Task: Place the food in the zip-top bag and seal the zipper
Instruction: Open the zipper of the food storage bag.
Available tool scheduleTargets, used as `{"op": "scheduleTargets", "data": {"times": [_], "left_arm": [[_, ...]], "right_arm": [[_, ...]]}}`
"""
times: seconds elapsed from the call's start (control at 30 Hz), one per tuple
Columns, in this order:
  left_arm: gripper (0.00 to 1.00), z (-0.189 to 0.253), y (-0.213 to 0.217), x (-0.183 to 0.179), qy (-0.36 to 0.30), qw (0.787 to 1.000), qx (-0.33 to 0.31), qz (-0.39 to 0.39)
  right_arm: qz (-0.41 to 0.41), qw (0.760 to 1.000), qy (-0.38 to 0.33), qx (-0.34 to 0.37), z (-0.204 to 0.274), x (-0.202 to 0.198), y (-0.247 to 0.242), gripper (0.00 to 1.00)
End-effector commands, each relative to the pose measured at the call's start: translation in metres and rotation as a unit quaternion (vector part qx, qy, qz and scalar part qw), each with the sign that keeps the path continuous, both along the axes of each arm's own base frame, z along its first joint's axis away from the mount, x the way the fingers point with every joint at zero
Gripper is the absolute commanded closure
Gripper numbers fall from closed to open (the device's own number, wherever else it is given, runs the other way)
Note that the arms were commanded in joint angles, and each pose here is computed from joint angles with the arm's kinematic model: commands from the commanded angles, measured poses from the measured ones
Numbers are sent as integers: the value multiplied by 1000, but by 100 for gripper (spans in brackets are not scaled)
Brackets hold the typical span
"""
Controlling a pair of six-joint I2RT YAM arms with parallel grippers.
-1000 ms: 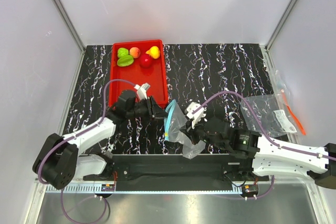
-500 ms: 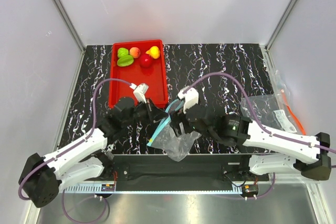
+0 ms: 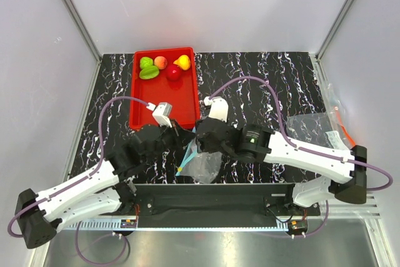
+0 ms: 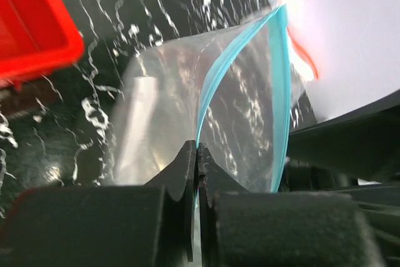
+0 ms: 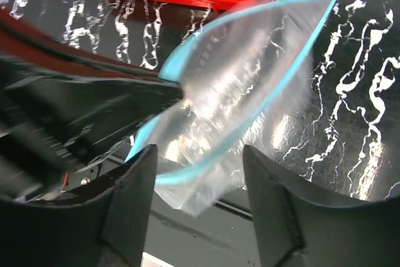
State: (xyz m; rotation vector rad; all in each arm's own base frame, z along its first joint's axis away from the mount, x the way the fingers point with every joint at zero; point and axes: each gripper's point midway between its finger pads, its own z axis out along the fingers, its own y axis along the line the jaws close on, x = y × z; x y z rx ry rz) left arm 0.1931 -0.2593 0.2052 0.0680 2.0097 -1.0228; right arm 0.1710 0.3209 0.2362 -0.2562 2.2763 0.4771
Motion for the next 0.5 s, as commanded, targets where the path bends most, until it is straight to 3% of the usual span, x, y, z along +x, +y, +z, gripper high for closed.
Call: {"op": "scheduleTargets", "data": {"times": [0.0,0.13,0.33,0.47], "left_arm": [[100,41,11,16,-52,997,-21,58],[100,44,7,13,-56,997,-30,53],[100,45,13,13,-66,994,-40,74],[100,44,15,14,-67,994,-39,78]], "right_arm": [[-46,999,-4,11,11,7,0,35],[-62,998,-11,2,6,11,-1,34],[-88,996,-8,-21,-1,12,-19,46],[-87,996,-3,-12,-5,8,-21,48]]}}
